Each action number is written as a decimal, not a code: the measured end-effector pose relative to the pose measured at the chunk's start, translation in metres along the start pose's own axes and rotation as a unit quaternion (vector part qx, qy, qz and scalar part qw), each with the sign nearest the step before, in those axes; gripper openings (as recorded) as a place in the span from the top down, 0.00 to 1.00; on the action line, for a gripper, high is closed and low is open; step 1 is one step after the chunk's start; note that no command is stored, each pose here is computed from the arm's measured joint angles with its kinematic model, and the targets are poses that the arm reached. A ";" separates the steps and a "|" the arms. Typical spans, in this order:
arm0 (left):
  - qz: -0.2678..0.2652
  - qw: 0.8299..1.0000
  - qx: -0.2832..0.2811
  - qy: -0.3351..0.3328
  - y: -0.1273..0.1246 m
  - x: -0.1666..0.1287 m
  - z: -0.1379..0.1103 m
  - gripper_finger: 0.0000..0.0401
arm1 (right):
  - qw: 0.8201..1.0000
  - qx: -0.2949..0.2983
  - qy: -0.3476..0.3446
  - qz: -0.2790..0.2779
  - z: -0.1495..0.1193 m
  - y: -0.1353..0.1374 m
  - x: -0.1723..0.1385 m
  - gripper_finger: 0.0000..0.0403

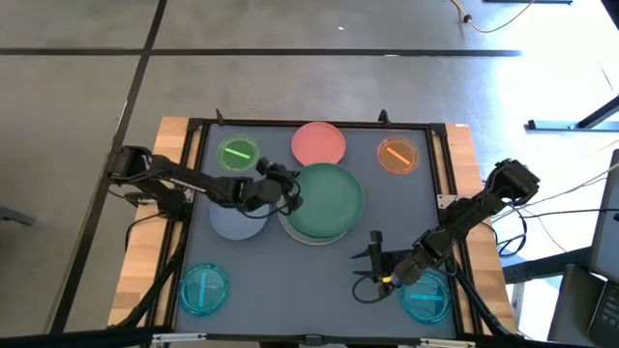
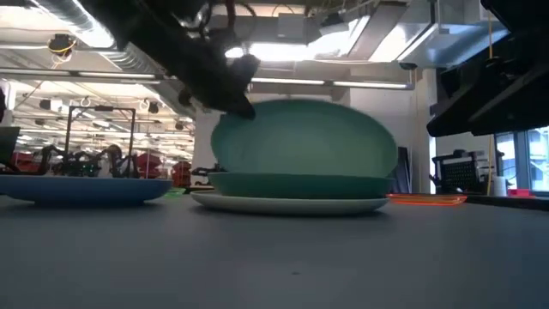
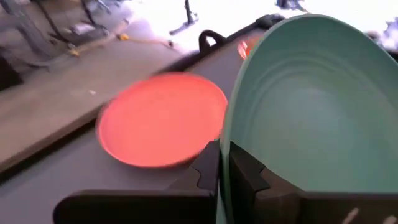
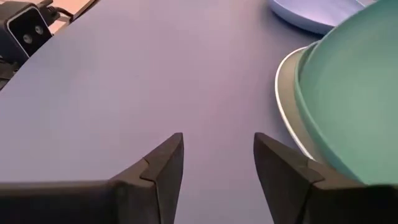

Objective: Stack plastic plates
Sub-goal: Stack the dark green plate on the dark green plate, then stack the violet plate on the dark green plate

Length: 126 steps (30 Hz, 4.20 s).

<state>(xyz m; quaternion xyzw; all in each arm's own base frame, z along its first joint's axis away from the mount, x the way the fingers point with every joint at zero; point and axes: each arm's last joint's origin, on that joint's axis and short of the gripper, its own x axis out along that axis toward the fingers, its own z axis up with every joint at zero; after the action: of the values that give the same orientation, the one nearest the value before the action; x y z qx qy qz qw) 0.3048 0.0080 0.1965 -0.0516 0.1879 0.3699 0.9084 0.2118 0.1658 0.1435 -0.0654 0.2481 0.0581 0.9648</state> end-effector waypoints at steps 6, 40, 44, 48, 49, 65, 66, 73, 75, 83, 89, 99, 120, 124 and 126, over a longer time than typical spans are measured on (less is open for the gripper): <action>-0.042 0.998 -0.007 0.041 0.005 0.012 -0.006 0.90 | 1.000 0.004 0.008 -0.002 -0.002 0.000 0.000 0.55; -0.180 0.937 0.109 0.280 -0.009 -0.109 -0.044 0.75 | 0.999 -0.016 0.031 -0.042 -0.004 -0.015 0.006 0.55; -0.153 0.928 0.117 0.320 -0.015 -0.118 -0.063 0.75 | 0.998 -0.011 0.033 -0.052 -0.003 -0.021 0.009 0.55; -0.143 0.923 0.135 0.329 -0.021 -0.119 -0.074 0.75 | 0.998 -0.009 0.036 -0.051 -0.004 -0.021 0.009 0.55; -0.141 0.923 0.138 0.331 -0.022 -0.118 -0.077 0.75 | 0.998 -0.009 0.036 -0.051 -0.004 -0.021 0.009 0.55; -0.103 0.906 0.194 0.361 -0.029 -0.103 -0.104 0.83 | 0.998 -0.009 0.037 -0.050 -0.004 -0.021 0.009 0.55; -0.103 0.906 0.195 0.361 -0.029 -0.103 -0.104 0.86 | 0.998 -0.009 0.037 -0.050 -0.004 -0.021 0.009 0.55; -0.086 0.902 0.234 0.353 -0.029 -0.111 -0.094 0.98 | 0.998 -0.005 0.037 -0.050 -0.004 -0.021 0.009 0.55; -0.070 0.902 0.243 0.350 -0.031 -0.114 -0.084 0.98 | 0.998 -0.001 0.037 -0.050 -0.004 -0.021 0.009 0.55; -0.069 0.923 0.270 0.264 -0.054 -0.125 -0.030 0.99 | 0.998 0.000 0.037 -0.050 -0.004 -0.021 0.009 0.55; -0.170 0.931 0.273 0.172 -0.079 -0.113 -0.012 0.99 | 0.998 0.001 0.036 -0.050 -0.004 -0.021 0.009 0.55; -0.268 0.919 0.271 0.100 -0.082 -0.084 -0.020 0.99 | 0.998 0.000 0.036 -0.050 -0.004 -0.021 0.009 0.55; -0.282 0.916 0.262 0.109 -0.086 -0.048 -0.062 0.94 | 0.990 -0.075 0.018 -0.120 0.000 -0.025 0.009 0.55; -0.286 0.918 0.250 0.113 -0.089 -0.045 -0.067 0.83 | 0.985 -0.089 0.005 -0.146 0.005 -0.027 0.009 0.55; -0.294 0.918 0.243 0.112 -0.089 -0.045 -0.065 0.77 | 0.984 -0.087 0.003 -0.155 0.008 -0.031 0.012 0.55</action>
<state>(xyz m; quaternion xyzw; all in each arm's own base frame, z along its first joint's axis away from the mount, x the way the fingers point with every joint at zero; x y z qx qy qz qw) 0.3174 -0.1010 0.1492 0.0766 0.3487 0.0212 0.9338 0.2302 0.1378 0.1479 -0.1871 0.2320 -0.0709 0.9519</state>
